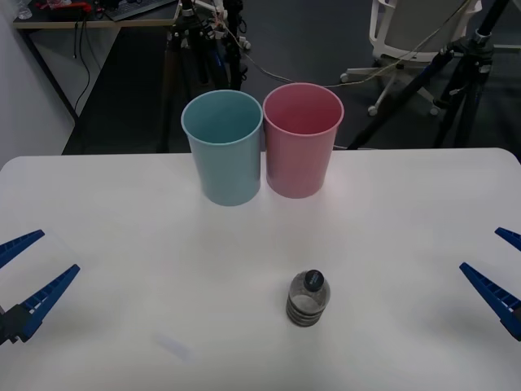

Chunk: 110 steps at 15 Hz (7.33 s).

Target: Grasp the object on the table and drop it into the matching bin: aluminum can to the light blue bin, PET bottle to the pink bin.

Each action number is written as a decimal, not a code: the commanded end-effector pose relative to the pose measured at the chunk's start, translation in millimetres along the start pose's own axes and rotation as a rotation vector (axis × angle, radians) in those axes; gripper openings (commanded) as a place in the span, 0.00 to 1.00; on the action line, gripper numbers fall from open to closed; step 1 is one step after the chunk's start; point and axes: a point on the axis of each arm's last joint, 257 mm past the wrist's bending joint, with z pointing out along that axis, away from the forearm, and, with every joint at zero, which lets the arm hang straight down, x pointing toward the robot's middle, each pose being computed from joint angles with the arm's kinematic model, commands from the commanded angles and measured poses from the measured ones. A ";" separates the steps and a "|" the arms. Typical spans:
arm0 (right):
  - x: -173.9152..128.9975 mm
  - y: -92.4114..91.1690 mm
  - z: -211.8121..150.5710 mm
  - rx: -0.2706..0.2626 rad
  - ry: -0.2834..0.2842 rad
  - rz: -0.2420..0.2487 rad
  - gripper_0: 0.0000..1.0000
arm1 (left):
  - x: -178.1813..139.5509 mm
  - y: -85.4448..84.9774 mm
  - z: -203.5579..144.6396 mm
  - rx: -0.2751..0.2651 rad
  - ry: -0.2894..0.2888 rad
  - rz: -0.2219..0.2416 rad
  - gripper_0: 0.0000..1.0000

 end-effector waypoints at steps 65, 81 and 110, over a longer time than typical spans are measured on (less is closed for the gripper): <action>150.5 164.2 181.9 0.025 0.002 -0.152 1.00 | 0.0 0.0 0.0 0.000 0.000 0.000 1.00; 137.0 143.0 138.3 0.058 0.037 -0.217 0.00 | 0.0 0.0 0.0 0.000 0.000 0.000 1.00; -172.3 17.6 238.1 0.167 -0.041 -0.095 0.00 | 0.0 0.0 0.0 0.000 0.000 0.000 1.00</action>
